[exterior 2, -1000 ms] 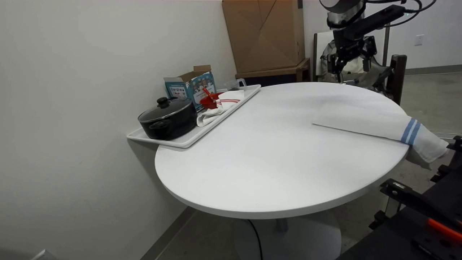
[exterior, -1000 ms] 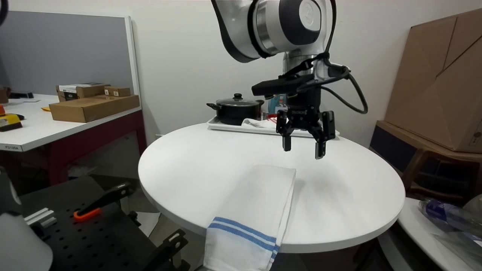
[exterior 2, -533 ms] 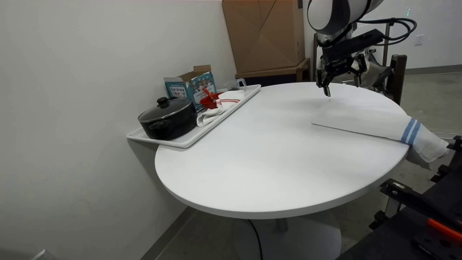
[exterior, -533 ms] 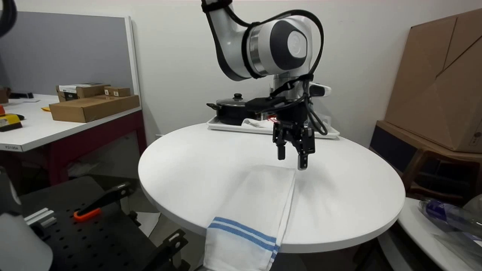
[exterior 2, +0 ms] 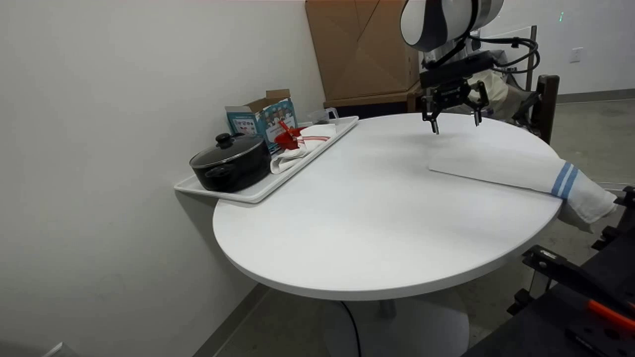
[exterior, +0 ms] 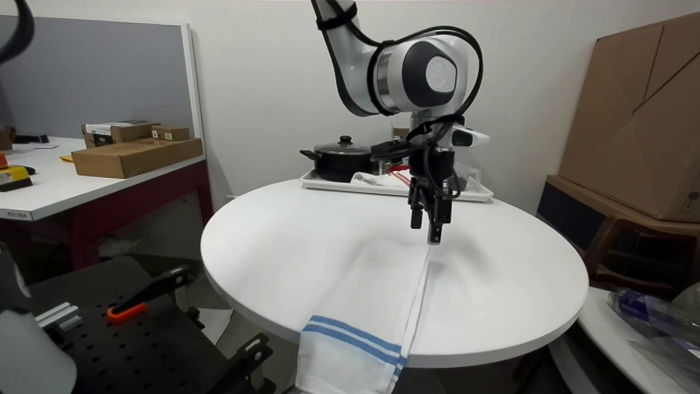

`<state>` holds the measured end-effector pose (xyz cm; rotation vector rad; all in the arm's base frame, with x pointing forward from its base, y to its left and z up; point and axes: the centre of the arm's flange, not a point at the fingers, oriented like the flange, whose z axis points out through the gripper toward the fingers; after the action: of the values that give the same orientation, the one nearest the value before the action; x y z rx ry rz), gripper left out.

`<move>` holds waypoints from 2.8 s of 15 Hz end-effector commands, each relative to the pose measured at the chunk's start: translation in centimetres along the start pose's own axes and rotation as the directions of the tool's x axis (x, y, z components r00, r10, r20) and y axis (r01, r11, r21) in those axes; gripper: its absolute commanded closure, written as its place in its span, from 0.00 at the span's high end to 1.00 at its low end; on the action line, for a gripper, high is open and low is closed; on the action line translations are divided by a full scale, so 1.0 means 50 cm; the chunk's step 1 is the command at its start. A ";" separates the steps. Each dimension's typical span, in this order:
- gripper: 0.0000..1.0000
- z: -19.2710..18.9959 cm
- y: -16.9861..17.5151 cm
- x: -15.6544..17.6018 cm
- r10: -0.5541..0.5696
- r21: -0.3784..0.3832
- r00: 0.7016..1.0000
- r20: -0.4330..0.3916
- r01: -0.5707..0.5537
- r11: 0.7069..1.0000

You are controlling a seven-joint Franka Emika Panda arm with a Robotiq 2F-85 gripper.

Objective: Fold the towel two times over from right to left then left to right, fold the towel in half from top to bottom

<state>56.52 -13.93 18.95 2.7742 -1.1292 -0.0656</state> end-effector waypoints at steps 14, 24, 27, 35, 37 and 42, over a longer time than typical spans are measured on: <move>1.00 0.027 -0.058 0.053 0.068 -0.033 0.990 0.125 -0.064 0.997; 1.00 0.018 -0.049 0.048 0.045 -0.135 0.976 0.211 -0.016 0.991; 1.00 0.049 -0.052 0.009 0.056 -0.123 0.975 0.216 -0.030 0.992; 1.00 0.040 -0.043 0.022 0.073 -0.138 0.976 0.206 -0.044 0.989; 1.00 0.040 -0.041 0.022 0.077 -0.142 0.975 0.208 -0.047 0.989; 1.00 0.041 -0.041 0.025 0.077 -0.141 0.979 0.191 -0.050 0.989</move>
<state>58.52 -13.59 16.33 2.6740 -1.2061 -0.4224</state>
